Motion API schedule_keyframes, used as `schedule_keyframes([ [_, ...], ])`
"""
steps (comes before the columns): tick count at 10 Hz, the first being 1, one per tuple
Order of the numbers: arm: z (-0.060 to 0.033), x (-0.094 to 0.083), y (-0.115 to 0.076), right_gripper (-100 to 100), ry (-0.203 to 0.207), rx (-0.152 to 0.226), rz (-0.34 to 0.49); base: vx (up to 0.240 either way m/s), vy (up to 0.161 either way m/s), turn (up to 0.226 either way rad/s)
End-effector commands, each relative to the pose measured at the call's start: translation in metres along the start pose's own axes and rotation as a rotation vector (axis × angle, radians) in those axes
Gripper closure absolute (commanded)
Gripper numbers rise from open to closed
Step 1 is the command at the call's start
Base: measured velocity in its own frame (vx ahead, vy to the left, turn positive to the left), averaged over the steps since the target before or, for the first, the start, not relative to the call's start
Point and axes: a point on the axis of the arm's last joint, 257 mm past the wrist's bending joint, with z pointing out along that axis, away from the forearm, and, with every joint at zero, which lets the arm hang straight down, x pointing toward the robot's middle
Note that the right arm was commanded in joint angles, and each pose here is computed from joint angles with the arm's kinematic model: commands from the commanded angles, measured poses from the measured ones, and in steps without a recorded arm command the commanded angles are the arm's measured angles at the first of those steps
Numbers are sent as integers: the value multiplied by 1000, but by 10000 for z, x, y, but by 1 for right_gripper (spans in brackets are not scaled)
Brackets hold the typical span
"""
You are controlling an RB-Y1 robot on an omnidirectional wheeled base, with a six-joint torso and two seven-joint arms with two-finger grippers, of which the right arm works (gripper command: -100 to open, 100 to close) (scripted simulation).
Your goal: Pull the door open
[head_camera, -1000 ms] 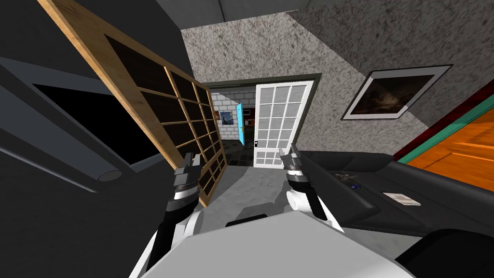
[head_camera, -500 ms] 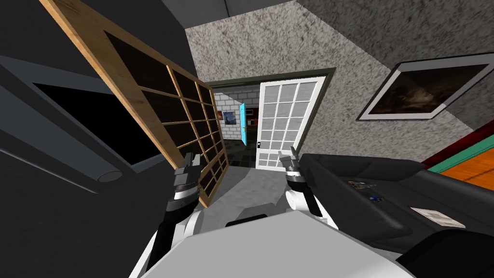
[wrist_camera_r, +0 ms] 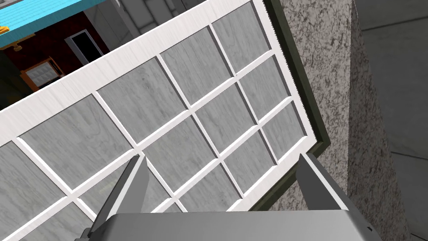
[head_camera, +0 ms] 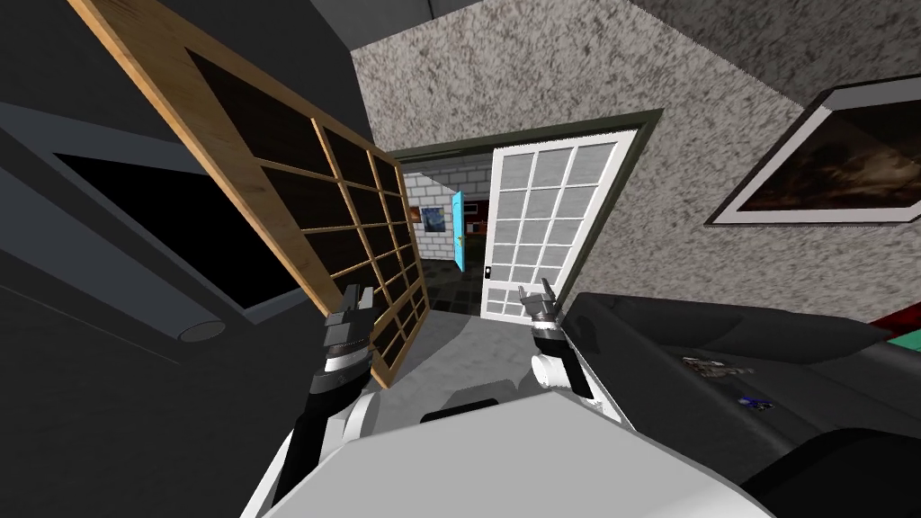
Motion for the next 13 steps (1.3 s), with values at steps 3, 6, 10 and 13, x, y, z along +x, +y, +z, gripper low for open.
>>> schedule_keyframes([
  [3, -37, -220, -174, -100, -37, 19, 67, 58, -16, 72],
  [6, -106, -458, -364, -100, -85, 37, 145, 104, -30, 115],
  [10, -191, -700, -545, -100, -139, 50, 223, 71, -32, 89],
  [13, -258, -863, -662, -100, -177, 55, 276, 55, -27, 79],
])
